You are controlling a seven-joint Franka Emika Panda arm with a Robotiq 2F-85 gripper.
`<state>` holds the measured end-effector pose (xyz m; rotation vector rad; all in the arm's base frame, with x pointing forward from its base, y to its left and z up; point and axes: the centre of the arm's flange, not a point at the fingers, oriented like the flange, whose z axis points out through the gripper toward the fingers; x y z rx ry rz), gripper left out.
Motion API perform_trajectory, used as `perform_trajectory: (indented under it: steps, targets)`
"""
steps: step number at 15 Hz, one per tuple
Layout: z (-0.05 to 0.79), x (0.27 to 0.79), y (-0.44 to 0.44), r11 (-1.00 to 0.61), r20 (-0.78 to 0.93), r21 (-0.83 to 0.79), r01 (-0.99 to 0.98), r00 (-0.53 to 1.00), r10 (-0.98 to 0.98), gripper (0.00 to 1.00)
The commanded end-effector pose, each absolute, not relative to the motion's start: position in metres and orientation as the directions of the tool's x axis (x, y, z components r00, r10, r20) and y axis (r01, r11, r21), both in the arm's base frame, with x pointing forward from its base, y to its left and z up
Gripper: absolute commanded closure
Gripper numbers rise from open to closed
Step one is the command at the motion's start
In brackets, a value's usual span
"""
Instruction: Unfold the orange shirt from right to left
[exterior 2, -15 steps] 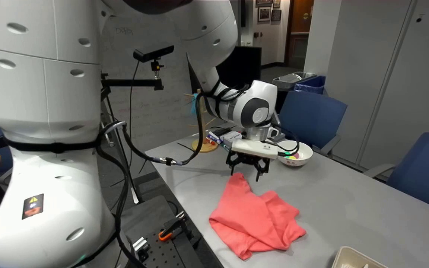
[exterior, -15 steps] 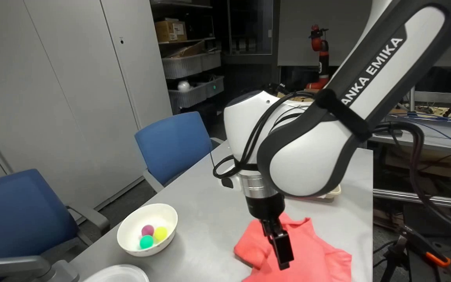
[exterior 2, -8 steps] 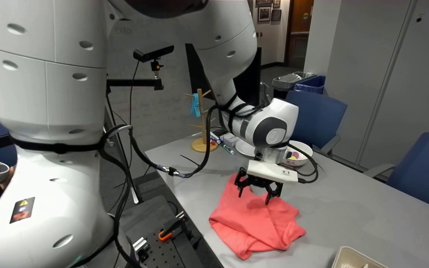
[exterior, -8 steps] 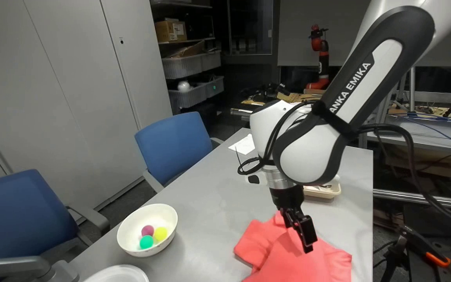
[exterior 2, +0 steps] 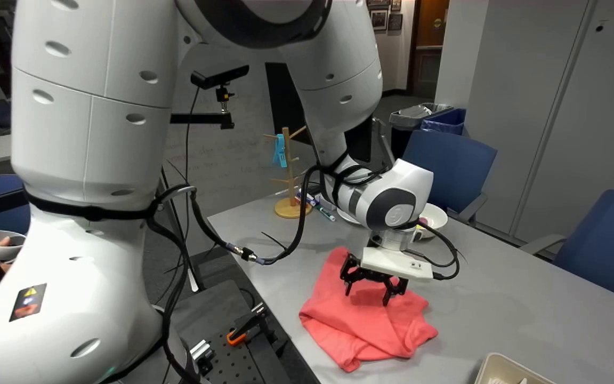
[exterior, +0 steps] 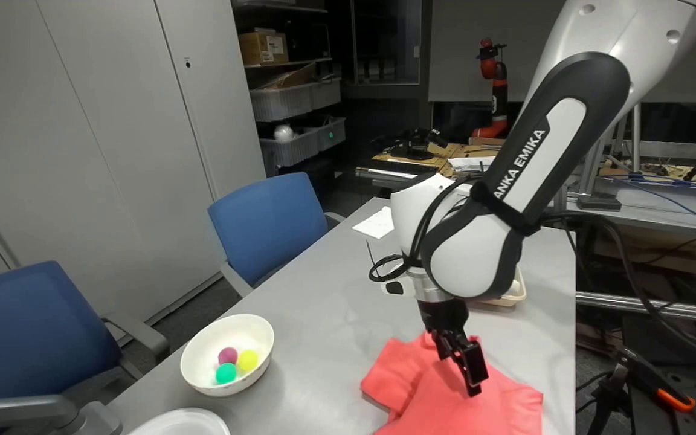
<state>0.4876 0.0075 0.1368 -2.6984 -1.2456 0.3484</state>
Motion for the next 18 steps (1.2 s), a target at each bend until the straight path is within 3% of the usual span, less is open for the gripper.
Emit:
perform_trajectory:
  steps: [1, 6, 7, 9, 18]
  targets:
    - [0.125, 0.497, 0.003, -0.619, -0.124, -0.228, 0.751, 0.609, 0.784, 0.00]
    - [0.119, 0.498, 0.000, -0.618, -0.126, -0.232, 0.752, 0.607, 0.785, 0.01]
    - [0.118, 0.498, 0.000, -0.618, -0.125, -0.236, 0.750, 0.607, 0.785, 0.26]
    - [0.118, 0.496, 0.000, -0.612, -0.126, -0.239, 0.754, 0.601, 0.789, 0.29]
    - [0.134, 0.495, 0.014, -0.586, -0.110, -0.231, 0.777, 0.577, 0.809, 0.99]
